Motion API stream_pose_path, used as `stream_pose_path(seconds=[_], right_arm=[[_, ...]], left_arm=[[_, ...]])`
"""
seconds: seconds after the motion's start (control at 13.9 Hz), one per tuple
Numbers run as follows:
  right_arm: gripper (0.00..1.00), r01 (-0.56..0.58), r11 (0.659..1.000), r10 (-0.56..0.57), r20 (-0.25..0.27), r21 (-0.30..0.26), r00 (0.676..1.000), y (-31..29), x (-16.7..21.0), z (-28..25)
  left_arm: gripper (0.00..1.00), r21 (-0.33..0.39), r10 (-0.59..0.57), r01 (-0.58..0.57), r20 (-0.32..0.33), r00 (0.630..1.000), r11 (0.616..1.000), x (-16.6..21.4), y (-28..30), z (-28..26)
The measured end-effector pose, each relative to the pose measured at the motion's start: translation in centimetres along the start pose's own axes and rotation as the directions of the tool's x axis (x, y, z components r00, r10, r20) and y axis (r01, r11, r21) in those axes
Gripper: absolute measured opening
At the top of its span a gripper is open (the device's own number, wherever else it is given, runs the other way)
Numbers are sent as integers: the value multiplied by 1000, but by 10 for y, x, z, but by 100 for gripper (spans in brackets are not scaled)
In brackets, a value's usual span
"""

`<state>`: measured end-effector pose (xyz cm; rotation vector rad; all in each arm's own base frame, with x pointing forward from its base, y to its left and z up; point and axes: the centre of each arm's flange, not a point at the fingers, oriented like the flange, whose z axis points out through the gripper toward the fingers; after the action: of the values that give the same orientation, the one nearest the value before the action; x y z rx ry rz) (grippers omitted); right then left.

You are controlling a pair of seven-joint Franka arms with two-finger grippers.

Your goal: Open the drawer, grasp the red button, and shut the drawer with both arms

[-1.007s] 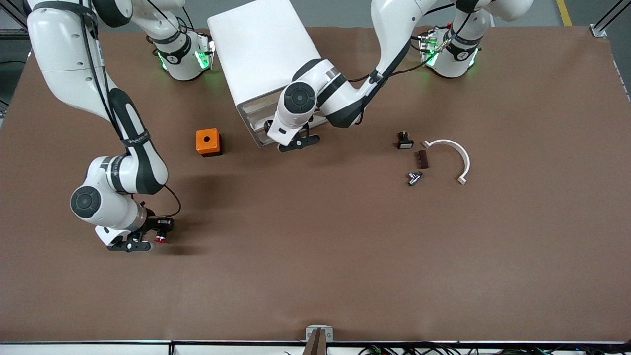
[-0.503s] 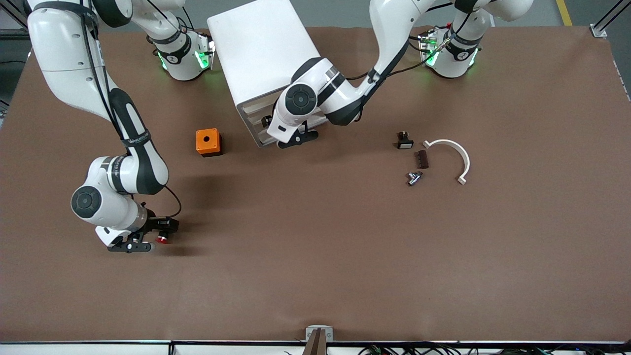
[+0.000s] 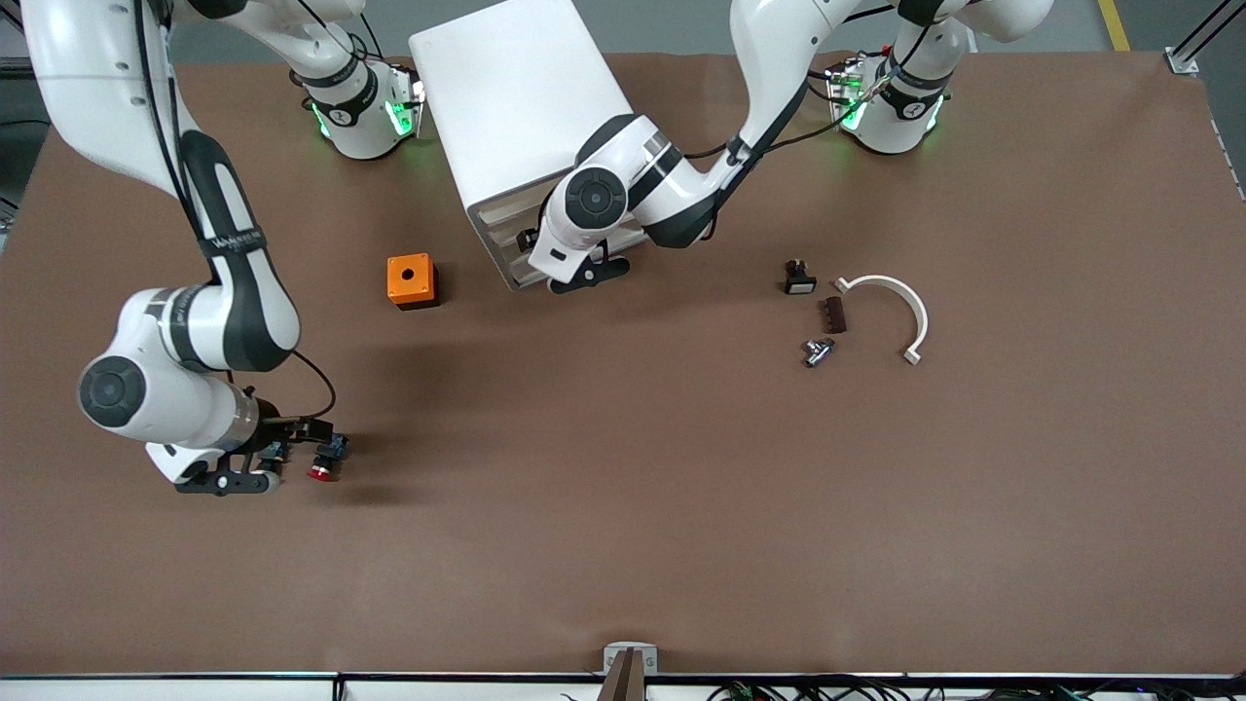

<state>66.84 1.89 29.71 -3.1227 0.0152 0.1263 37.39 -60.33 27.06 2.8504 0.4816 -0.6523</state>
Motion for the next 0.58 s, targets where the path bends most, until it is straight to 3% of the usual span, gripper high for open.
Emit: stream_pose_path(seconds=[0.36,0.58], right_arm=[[100,-3,1000,3,25,3,1000,2,-19,-58],[100,0,1000,0,27,6,1000,1,-33,-97]], left_arm=[[100,-33,-19,19,-8,1000,999,12,0,-18],[100,-90,-72,69,-28,997,994,48,-10,-60]])
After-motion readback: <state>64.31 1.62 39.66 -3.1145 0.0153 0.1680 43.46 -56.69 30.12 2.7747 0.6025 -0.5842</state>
